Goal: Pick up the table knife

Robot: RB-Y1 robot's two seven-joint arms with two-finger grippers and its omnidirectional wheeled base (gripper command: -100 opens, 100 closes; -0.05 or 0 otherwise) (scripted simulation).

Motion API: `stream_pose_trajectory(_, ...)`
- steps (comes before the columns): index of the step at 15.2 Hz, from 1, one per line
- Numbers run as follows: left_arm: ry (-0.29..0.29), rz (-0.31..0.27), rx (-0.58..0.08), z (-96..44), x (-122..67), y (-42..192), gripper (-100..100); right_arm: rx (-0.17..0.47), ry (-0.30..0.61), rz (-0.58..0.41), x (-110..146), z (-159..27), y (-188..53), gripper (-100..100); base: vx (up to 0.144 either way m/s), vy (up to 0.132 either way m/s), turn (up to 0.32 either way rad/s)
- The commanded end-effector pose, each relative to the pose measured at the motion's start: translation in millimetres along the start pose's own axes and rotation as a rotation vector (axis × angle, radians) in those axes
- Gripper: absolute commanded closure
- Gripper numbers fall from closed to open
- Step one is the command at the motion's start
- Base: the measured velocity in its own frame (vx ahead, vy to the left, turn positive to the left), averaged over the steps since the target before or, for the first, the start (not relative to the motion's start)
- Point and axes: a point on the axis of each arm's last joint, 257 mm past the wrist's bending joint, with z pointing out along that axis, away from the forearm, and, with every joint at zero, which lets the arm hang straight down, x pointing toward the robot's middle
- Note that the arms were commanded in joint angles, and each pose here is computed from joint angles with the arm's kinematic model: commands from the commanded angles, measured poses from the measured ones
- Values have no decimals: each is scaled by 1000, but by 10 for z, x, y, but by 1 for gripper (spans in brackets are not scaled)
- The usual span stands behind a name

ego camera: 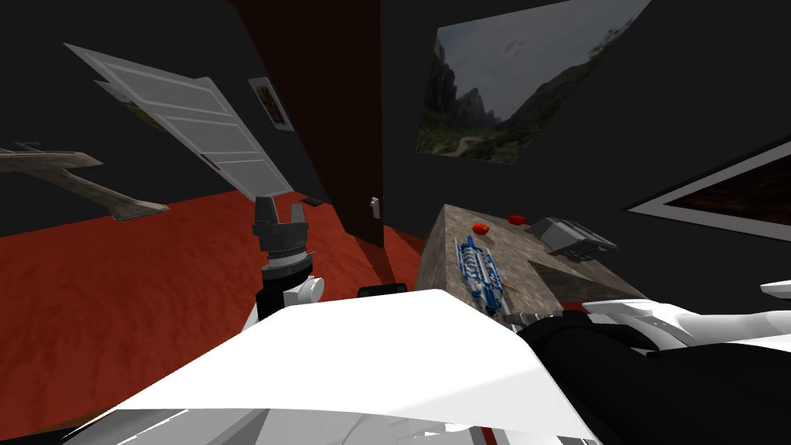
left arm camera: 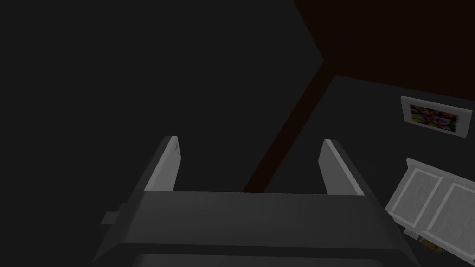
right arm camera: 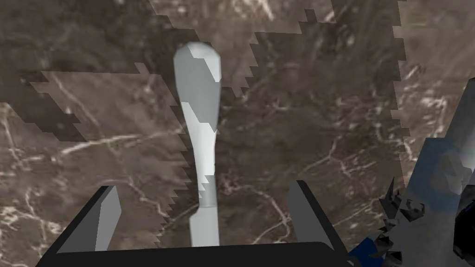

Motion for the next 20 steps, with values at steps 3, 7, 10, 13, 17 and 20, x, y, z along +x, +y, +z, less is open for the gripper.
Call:
stream_pose_trajectory(3,0,0,0,0,0,0,0,-1,0,9,109,82,-39,-100,3,-1,19)
stream_pose_trajectory(7,0,0,0,0,0,0,0,-2,2,22,260,192,-83,-100,24,-1,46)
stream_pose_trajectory(10,0,0,0,0,0,0,0,-3,3,31,377,276,-109,-100,27,-1,39)
stream_pose_trajectory(13,0,0,0,0,0,0,0,-3,2,28,336,255,-91,100,3,1,0)
stream_pose_trajectory(17,0,0,0,0,0,0,0,-2,2,22,260,192,-83,100,1,-1,-3)
stream_pose_trajectory(20,0,0,0,0,0,0,0,-1,1,12,147,109,-51,100,0,1,-28)
